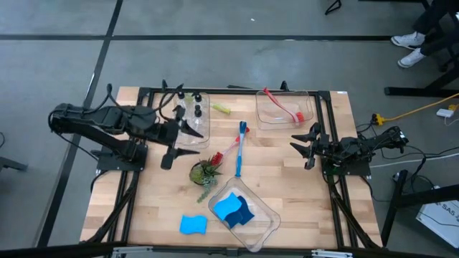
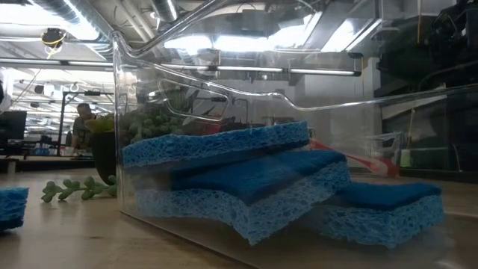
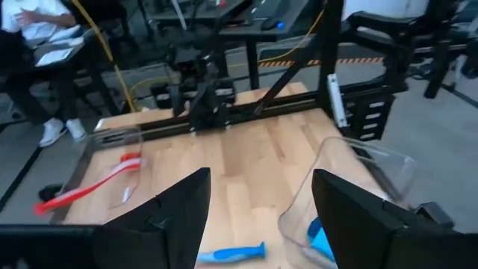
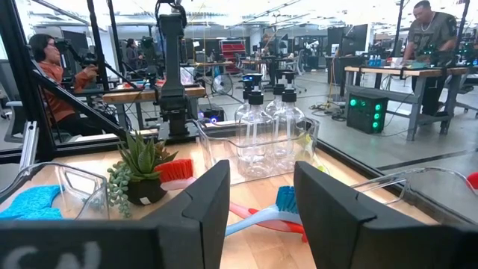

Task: Pick & Place Kitchen Sink Supplies
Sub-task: Put the blue sponge into the bottom transparent bin

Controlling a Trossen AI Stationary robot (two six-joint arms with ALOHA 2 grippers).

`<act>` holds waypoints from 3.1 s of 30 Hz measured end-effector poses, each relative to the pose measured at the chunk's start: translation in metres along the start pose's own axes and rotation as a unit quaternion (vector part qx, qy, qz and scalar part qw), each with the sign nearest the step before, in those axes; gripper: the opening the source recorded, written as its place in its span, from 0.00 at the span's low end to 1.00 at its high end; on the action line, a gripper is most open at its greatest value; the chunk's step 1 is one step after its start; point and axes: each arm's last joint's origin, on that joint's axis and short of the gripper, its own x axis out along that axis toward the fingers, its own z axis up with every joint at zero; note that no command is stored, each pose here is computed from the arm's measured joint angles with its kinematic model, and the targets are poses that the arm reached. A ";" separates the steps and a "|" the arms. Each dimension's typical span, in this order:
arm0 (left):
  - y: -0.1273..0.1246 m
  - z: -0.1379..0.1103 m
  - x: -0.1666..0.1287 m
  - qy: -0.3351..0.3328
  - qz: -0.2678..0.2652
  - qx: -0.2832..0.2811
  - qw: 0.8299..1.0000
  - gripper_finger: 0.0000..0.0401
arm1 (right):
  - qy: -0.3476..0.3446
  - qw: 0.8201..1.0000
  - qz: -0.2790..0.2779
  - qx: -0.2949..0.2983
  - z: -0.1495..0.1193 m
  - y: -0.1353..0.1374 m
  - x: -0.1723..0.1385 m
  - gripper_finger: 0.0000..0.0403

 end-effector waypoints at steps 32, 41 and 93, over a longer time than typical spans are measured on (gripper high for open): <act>-0.184 -0.077 0.117 0.178 -0.071 -0.032 0.981 0.57 | 0.000 1.000 0.000 0.001 0.000 0.000 0.000 0.37; -0.211 -0.109 0.129 0.252 -0.082 -0.047 0.963 0.57 | 0.000 1.000 0.000 0.000 0.000 0.000 0.000 0.37; -0.246 -0.187 0.140 0.441 -0.006 -0.183 0.878 0.01 | 0.000 1.000 0.000 0.001 0.000 0.000 0.000 0.37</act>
